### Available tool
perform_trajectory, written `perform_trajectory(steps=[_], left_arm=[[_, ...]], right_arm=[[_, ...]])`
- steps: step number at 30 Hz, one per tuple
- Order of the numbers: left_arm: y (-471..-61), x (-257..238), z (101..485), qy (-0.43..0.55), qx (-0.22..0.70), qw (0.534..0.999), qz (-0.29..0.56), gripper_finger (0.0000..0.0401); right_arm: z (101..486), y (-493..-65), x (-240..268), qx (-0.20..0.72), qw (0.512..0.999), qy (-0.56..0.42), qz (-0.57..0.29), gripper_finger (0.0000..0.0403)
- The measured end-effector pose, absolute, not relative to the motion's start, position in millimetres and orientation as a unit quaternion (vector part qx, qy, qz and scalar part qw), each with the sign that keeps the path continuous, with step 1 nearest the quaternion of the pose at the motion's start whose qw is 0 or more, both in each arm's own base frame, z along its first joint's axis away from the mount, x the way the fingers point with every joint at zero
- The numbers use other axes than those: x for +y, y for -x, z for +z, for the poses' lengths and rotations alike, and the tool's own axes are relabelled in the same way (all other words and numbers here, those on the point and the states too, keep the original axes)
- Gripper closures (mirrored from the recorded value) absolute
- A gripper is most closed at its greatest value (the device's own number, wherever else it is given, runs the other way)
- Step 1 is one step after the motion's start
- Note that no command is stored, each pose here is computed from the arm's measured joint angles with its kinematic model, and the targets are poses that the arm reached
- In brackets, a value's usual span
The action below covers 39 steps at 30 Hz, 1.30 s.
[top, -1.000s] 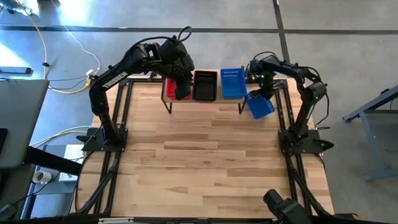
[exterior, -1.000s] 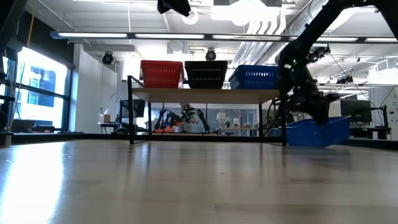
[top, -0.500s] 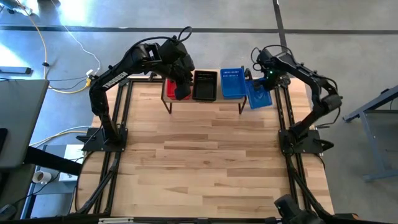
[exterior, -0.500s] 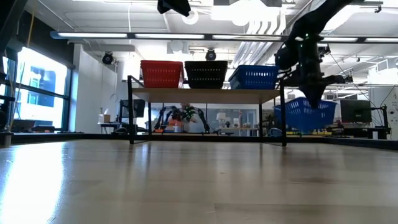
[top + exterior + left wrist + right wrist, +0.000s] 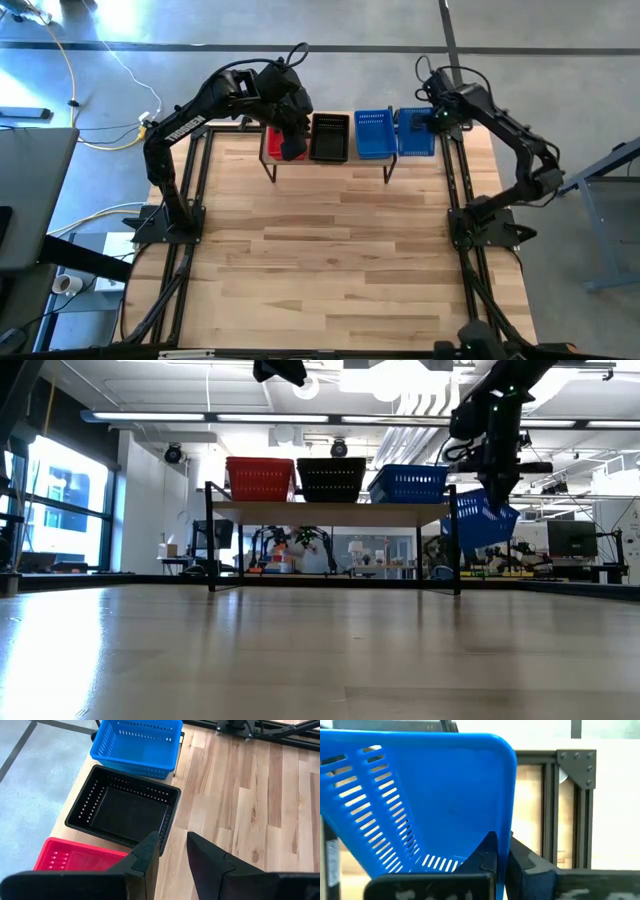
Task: Stack baskets on shelf by color
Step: Stack the blue bin on top of the blue bins on the shelf
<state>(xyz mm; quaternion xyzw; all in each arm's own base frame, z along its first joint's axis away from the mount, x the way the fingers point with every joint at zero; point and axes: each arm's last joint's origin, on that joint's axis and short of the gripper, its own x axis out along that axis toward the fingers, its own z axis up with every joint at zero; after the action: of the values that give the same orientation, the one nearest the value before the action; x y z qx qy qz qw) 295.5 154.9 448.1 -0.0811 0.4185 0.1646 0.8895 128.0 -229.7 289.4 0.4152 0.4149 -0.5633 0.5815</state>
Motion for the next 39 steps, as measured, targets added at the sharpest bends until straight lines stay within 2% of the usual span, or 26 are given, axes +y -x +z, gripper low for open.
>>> perform_trajectory(steps=[17,31,39], left_arm=[[-296,155,448,0.081,0.419,0.89,0.164,0.0311],[-295,155,448,0.073,0.42,0.89,0.161,0.0311],[-295,155,448,0.073,0.42,0.89,0.161,0.0311]], right_arm=[[329,-120,-217,0.266,0.641,-0.399,-0.6,0.0403],[339,-121,-223,0.203,0.643,-0.375,-0.636,0.0403],[367,-116,-216,0.099,0.683,-0.338,-0.639,0.0403]])
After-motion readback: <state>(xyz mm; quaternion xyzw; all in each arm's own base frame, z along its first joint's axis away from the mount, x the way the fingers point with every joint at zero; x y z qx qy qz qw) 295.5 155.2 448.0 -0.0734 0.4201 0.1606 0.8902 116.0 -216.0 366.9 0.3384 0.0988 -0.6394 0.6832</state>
